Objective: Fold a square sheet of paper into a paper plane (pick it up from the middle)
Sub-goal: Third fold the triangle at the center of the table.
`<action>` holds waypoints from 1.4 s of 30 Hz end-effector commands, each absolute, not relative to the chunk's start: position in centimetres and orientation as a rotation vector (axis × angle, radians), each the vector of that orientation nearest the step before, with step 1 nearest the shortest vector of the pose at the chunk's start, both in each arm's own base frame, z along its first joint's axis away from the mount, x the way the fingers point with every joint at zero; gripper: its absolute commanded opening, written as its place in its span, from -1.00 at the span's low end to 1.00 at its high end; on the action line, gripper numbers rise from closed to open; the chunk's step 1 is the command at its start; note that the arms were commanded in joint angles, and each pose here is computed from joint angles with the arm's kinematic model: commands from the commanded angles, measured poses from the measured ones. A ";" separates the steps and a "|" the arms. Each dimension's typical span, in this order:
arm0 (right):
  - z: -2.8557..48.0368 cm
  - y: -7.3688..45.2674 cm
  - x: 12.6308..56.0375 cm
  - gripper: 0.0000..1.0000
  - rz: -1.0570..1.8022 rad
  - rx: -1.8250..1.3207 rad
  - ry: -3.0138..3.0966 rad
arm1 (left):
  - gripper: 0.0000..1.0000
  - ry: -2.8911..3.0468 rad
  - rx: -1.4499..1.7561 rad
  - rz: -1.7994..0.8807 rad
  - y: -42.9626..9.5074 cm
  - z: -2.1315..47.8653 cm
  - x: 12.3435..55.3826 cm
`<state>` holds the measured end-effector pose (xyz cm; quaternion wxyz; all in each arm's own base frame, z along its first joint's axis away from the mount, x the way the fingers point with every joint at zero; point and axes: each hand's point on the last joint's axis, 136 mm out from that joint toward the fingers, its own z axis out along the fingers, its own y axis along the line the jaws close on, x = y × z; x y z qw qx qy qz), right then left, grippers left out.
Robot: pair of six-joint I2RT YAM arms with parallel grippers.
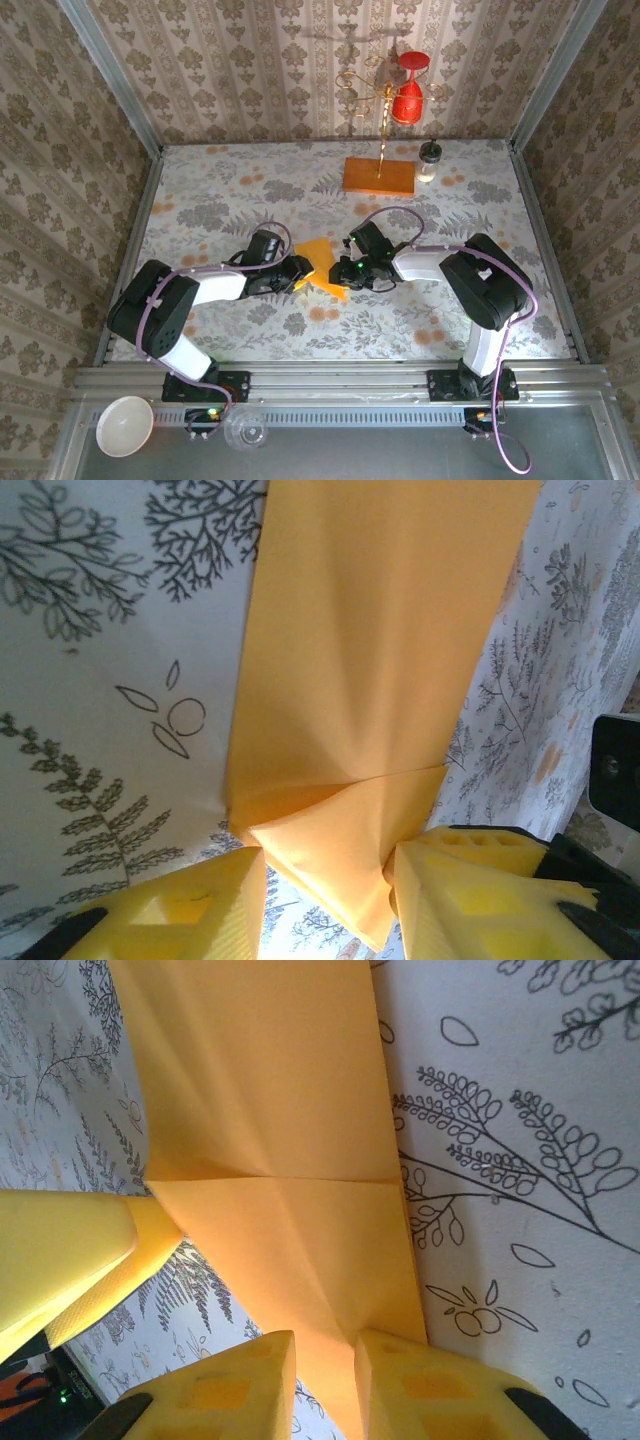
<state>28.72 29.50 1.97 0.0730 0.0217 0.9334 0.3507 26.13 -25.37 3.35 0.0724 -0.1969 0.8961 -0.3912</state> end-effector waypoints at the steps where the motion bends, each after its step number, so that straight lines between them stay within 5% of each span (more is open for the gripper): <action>1: -0.2 28.1 28.1 -0.49 0.970 0.126 2.866 | -0.18 2.705 -0.607 -1.159 -25.6 3.4 26.4; 42: 0.1 27.9 28.2 -0.46 0.977 0.100 2.848 | -0.55 2.682 -0.347 -1.372 -27.5 4.2 28.0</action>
